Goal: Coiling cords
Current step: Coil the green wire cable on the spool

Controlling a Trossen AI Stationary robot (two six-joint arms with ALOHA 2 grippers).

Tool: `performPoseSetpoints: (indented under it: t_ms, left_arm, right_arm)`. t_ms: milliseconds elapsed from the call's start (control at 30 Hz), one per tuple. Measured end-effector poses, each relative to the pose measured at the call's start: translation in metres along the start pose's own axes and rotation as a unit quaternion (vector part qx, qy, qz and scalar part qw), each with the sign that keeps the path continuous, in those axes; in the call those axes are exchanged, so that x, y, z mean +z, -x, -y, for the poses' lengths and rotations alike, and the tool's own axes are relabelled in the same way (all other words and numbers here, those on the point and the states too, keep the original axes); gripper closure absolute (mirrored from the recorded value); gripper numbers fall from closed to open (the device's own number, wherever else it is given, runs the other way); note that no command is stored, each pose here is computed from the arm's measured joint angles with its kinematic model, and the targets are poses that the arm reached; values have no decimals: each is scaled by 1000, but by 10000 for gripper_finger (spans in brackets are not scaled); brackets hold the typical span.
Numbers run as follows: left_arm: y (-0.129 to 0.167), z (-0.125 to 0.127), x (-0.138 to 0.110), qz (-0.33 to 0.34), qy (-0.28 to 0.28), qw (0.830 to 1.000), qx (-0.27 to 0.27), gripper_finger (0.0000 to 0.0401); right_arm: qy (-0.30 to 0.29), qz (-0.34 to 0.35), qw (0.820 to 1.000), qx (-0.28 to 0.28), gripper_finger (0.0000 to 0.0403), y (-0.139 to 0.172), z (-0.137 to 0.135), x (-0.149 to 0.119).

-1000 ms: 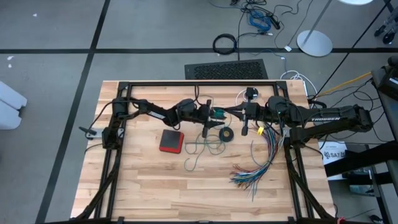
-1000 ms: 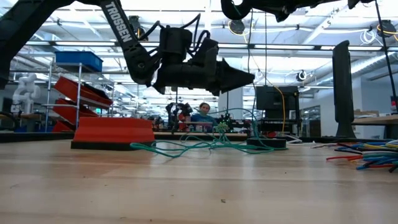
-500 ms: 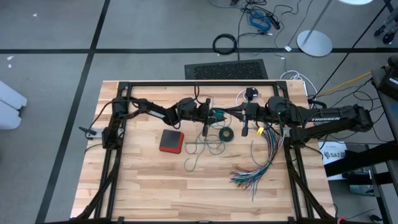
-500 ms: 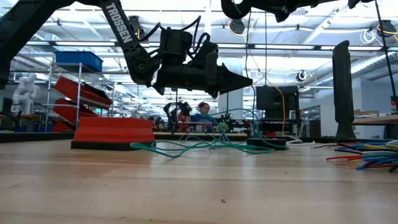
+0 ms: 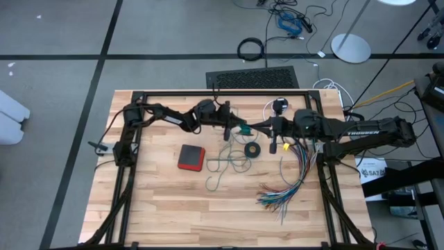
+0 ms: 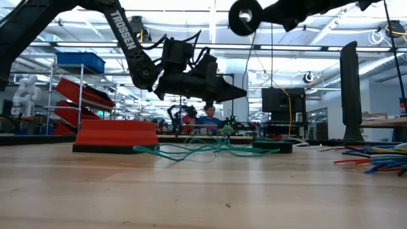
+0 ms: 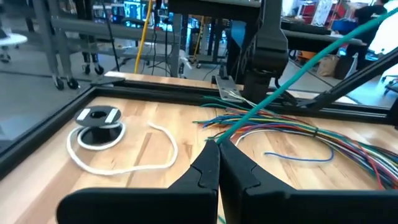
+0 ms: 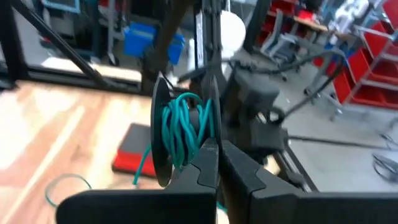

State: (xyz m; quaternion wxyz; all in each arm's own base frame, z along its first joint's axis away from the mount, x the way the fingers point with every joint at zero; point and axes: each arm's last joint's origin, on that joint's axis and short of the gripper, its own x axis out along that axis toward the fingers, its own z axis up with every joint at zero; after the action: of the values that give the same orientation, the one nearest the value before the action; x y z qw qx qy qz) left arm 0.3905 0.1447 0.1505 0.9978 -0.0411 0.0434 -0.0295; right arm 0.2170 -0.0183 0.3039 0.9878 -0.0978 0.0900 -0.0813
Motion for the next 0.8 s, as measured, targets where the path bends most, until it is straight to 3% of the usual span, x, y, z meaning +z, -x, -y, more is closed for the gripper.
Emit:
performPoseSetpoints:
  t_ms: [200, 433, 800]
  left_arm:
    - [8, -8, 7, -23, 4, 1000, 4, 400]
    - [15, -9, 17, -42, 8, 999, -5, 401]
    - [35, -34, 21, -81, 13, 995, 51, 401]
  right_arm:
    - [29, -71, 996, -54, 403, 1, 2, -12]
    - [92, -145, 976, -134, 403, 4, 6, -22]
    - [97, -150, 976, -127, 403, 4, 5, -23]
